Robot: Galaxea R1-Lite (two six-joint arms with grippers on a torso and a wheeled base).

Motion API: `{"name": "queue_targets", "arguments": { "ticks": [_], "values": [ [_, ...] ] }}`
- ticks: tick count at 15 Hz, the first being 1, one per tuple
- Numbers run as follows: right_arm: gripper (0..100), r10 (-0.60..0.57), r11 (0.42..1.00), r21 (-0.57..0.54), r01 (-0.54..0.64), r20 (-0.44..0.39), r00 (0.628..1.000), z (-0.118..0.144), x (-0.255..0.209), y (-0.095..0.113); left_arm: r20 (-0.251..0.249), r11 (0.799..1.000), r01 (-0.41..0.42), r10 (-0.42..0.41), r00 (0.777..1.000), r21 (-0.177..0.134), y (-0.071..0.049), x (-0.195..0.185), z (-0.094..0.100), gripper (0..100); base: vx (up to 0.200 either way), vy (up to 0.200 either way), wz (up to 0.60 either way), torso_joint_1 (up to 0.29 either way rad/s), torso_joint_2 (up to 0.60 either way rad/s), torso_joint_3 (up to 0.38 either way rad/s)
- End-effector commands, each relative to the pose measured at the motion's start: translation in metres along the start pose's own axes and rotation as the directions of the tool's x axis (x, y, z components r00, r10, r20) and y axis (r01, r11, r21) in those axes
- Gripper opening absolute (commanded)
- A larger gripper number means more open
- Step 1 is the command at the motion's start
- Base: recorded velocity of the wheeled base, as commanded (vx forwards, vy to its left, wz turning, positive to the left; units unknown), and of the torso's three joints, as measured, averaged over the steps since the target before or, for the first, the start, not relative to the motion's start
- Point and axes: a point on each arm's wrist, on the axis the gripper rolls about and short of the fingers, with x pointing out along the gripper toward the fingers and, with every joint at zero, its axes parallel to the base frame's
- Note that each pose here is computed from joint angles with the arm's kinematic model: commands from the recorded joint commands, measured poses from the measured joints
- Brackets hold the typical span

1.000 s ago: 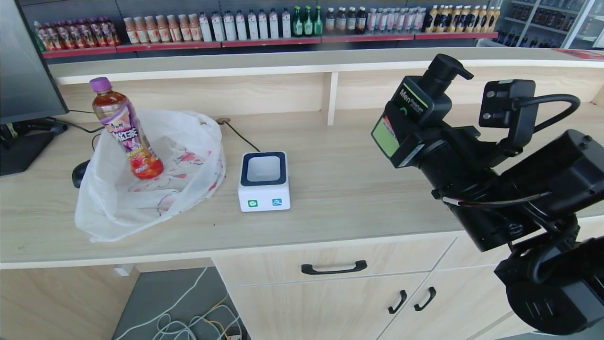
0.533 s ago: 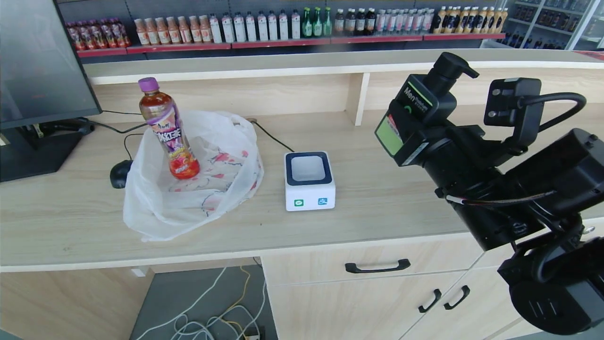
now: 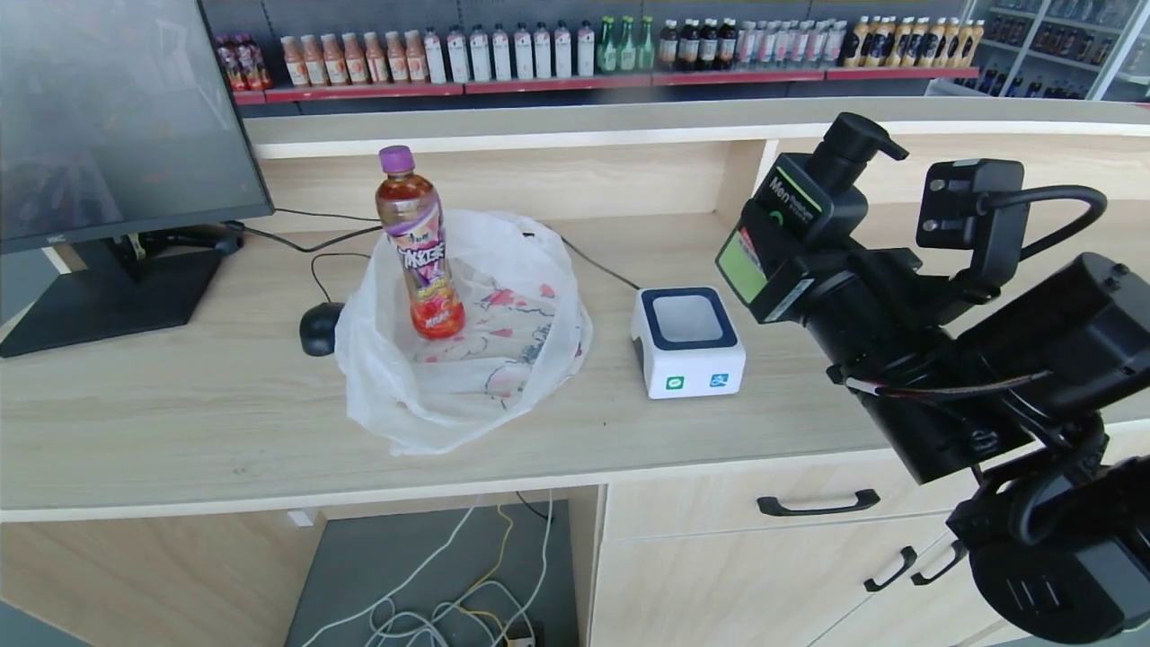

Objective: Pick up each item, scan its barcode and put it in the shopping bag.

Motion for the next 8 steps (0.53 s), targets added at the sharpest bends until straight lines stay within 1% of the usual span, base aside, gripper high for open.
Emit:
{"name": "queue_targets", "arguments": {
  "ticks": [1,3,4,5,8],
  "values": [
    [0,0.007,1.000,0.013,-0.007,0.005,1.000,0.006,-0.006,0.005,0.000,1.000,-0.001,0.001,1.000,0.000,0.000,0.000,0.000,100,0.000,0.000,0.00,0.000,0.00,0.000],
    [0,0.021,0.999,0.026,-0.021,0.007,1.000,0.009,-0.009,0.011,0.000,1.000,-0.001,0.001,1.000,0.000,0.000,0.000,0.000,100,0.000,0.000,0.00,0.000,0.00,0.000],
    [0,0.040,0.998,0.040,-0.039,-0.011,0.999,0.010,-0.018,0.015,0.000,1.000,-0.001,0.001,1.000,0.000,0.000,0.000,0.000,100,0.000,0.000,0.00,0.000,0.00,0.000],
    [0,0.049,0.997,0.068,-0.047,-0.029,0.998,0.009,-0.025,0.015,0.000,1.000,-0.001,0.001,1.000,0.000,0.000,0.000,0.000,100,0.000,0.000,0.00,0.000,0.00,0.000],
    [0,0.042,0.993,0.113,-0.039,-0.020,0.999,0.015,-0.029,0.014,0.000,1.000,0.001,-0.001,1.000,0.000,0.000,0.000,0.000,100,0.000,0.000,0.00,0.000,0.00,0.000]
  ]
}}
